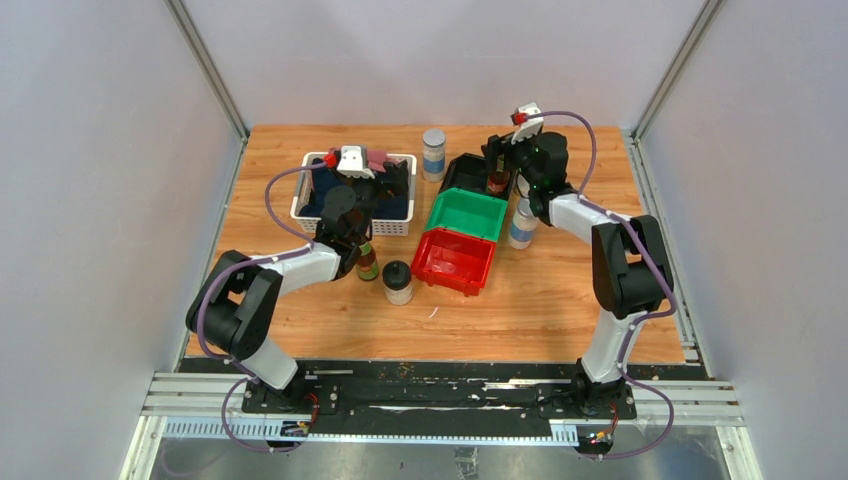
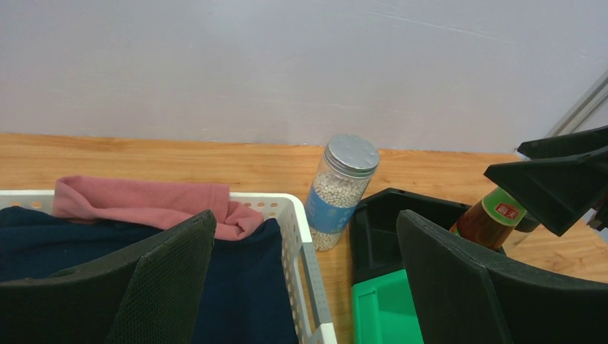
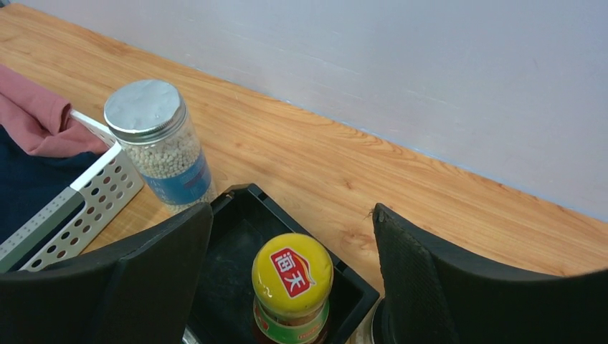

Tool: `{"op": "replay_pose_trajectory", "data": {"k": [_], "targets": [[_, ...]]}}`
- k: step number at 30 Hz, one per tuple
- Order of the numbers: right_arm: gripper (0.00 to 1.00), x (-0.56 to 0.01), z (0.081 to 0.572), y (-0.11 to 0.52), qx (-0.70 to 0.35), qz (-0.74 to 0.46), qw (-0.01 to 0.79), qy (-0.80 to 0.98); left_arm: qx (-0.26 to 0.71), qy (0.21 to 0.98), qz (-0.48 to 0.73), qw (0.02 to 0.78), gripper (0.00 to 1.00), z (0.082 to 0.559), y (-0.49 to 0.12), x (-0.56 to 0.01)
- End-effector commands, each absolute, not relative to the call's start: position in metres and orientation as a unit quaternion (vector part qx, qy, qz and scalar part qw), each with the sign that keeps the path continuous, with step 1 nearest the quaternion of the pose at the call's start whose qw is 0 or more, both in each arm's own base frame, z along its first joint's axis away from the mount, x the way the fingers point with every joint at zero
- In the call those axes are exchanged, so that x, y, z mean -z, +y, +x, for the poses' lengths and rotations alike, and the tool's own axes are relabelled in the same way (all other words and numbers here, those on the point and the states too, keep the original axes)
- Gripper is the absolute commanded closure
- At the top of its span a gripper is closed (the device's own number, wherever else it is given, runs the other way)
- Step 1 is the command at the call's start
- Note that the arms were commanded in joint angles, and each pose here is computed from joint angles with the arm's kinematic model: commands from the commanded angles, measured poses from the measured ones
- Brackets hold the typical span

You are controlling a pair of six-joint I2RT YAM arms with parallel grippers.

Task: Organize the condiment bottles
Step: Place the bottle in the storage box, then pick up the bottle from the corner of the board.

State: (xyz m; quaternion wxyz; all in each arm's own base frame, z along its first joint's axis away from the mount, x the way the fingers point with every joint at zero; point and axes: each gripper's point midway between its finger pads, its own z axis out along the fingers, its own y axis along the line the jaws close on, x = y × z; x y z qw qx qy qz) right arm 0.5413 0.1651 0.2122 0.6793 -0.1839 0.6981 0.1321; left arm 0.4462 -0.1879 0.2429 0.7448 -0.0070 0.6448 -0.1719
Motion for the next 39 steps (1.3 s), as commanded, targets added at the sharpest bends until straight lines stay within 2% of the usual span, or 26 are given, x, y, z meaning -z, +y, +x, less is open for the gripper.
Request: {"op": "replay_pose_trajectory", "data": {"k": [1,12,20,39], "targets": [[0.14,-0.264,0.543,0.162,-0.122,-0.197,0.711,0.664,0.179,0.625,-0.018,0.759,0.00,0.446,-0.185,-0.266],[0.12,-0.329,0.537,0.168,-0.117,-0.213,0.733,0.636,0.178,0.613,-0.013,0.770,0.00,0.437,-0.181,-0.291],[0.09,-0.351,0.530,0.200,-0.129,-0.260,0.708,0.644,0.171,0.611,-0.008,0.773,0.00,0.432,-0.178,-0.314],[0.05,-0.295,0.529,0.287,-0.164,-0.336,0.626,0.684,0.139,0.665,-0.026,0.733,0.00,0.428,-0.166,-0.343]]}}
